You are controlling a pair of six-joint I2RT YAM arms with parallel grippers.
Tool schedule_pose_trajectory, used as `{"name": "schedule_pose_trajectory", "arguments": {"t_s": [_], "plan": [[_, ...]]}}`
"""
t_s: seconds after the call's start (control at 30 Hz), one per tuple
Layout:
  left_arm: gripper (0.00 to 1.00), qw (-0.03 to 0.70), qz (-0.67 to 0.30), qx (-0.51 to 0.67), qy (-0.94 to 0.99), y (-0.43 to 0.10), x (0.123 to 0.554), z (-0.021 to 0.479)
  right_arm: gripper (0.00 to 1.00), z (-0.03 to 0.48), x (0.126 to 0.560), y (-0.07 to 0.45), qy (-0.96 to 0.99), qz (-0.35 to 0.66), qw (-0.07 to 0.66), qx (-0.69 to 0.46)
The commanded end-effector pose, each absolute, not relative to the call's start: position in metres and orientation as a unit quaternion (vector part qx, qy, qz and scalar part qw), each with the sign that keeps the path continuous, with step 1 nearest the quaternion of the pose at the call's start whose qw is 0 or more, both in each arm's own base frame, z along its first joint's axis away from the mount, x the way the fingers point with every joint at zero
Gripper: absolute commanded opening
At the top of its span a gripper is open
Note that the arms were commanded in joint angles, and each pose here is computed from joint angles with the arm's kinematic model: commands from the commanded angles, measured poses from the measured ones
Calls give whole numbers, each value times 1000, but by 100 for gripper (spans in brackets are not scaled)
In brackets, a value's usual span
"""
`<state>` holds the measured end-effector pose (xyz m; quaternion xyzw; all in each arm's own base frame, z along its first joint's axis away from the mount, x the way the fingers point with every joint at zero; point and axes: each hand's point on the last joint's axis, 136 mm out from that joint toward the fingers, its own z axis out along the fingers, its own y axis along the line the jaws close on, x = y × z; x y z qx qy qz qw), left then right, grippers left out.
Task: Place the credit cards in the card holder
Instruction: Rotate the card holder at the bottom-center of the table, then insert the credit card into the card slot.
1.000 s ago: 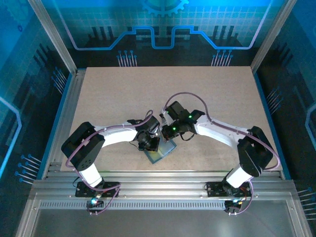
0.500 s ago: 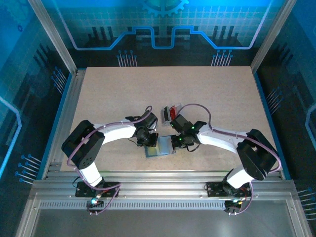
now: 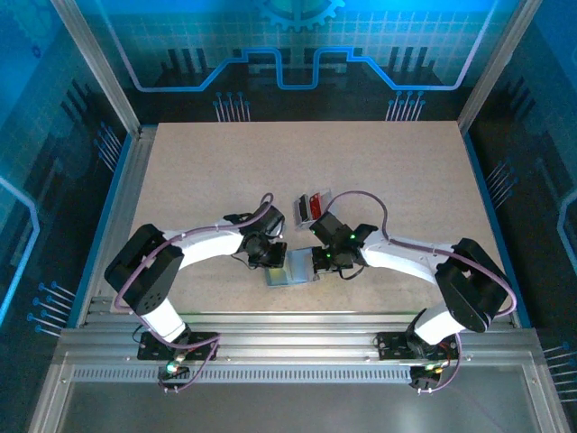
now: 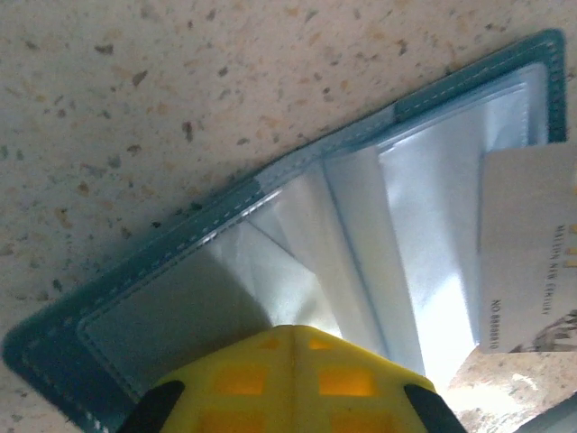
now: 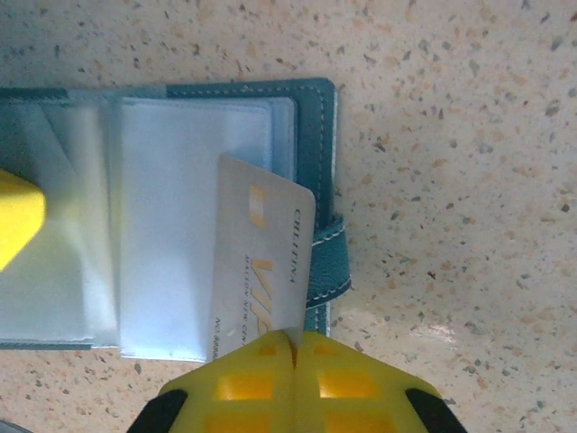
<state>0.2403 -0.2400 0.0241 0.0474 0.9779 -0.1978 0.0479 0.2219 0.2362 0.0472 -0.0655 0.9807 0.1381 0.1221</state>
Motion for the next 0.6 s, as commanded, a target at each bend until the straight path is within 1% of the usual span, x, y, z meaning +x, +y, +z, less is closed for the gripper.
{"name": "schedule_pose_trajectory", "arguments": {"t_s": [0.0, 0.23, 0.4, 0.57], "plan": [[3, 36, -187, 29, 981, -230, 234, 14, 0, 49, 219, 225, 984, 106, 123, -75], [2, 28, -179, 27, 983, -222, 225, 4, 0, 79, 231, 255, 969, 171, 147, -103], [2, 25, -181, 26, 983, -221, 222, 1, 0, 90, 236, 277, 954, 223, 160, -118], [2, 24, -183, 28, 982, -220, 219, 0, 0, 91, 240, 293, 942, 271, 157, -121]]}}
